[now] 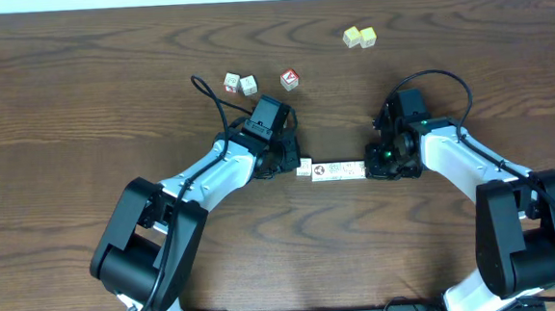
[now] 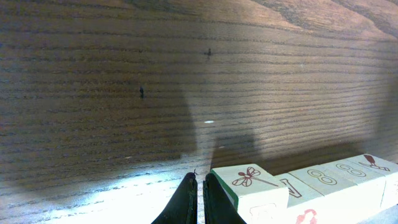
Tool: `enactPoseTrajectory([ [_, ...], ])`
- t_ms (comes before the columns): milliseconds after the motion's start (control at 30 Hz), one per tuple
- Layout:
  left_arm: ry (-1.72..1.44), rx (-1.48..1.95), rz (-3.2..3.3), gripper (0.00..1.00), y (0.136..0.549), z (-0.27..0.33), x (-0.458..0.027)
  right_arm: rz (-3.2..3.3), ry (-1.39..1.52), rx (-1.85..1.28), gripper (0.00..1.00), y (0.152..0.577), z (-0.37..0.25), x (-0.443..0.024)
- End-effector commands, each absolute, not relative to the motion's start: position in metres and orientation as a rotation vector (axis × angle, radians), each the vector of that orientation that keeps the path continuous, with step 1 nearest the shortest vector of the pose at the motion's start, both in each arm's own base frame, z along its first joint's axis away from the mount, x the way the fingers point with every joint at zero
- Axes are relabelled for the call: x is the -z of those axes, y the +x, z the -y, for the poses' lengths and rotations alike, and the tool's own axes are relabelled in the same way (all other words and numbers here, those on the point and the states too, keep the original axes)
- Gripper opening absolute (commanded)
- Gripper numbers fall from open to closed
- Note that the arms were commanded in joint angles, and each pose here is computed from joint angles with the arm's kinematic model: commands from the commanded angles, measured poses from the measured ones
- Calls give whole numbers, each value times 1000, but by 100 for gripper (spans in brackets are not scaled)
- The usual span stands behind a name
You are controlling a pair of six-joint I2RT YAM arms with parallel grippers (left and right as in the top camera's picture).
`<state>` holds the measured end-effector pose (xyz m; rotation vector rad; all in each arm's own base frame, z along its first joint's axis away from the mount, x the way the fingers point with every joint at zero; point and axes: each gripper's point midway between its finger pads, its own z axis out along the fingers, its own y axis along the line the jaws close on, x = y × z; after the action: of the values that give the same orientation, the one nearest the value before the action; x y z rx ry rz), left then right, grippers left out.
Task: Lift 5 blocks
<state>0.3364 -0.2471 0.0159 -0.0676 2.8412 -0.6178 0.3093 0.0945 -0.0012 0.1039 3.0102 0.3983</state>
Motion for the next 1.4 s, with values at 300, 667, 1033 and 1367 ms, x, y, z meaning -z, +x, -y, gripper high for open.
enactPoseTrajectory([
  [300,47,509,-2704,7,363,246,-25,-2987,106,-403,1,315,-99,-5],
  [667,188,642,-2673,7,364,266,-45,-2980,104,-404,1,316,-99,-6],
  [1033,298,504,-2632,7,358,276,-42,-2980,104,-404,1,316,-99,-6],
  [1367,278,488,-2676,7,351,271,-37,-2980,104,-404,1,316,-99,-6],
])
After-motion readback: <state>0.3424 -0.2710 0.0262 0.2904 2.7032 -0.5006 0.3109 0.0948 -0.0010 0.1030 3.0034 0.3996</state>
